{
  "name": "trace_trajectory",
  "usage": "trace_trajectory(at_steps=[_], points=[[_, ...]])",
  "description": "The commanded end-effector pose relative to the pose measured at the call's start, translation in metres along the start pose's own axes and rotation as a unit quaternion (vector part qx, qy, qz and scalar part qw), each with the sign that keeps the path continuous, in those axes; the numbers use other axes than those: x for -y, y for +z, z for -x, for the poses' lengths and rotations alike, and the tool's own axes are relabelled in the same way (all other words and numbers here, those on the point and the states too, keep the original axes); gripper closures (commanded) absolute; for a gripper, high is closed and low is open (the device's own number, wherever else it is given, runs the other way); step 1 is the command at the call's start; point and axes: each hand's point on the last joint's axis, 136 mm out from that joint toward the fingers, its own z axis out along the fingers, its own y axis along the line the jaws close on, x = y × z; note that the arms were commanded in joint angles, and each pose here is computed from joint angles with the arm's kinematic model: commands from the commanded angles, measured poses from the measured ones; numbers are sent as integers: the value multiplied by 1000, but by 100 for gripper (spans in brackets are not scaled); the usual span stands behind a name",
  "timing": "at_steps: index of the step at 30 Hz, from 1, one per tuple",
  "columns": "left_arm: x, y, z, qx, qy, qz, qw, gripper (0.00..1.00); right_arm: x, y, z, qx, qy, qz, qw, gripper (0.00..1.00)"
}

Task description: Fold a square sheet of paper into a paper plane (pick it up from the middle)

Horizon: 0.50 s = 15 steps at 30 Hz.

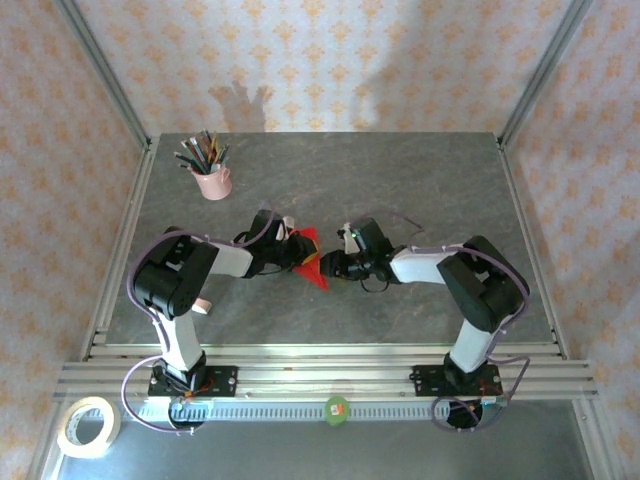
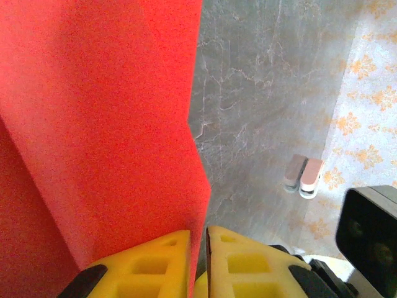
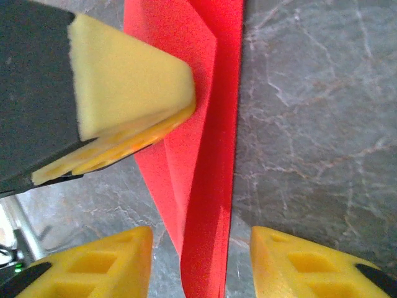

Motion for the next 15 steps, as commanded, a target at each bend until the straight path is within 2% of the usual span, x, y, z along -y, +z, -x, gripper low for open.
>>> trace_trajectory(at_steps=[1,15], points=[[-4,5,2,3,-3,12,1000,83,4,-3,10,17,-36,-50,998,53],[-4,5,3,6,-10,13,1000,83,12,14,-2,-13,-98,-113,989,56]])
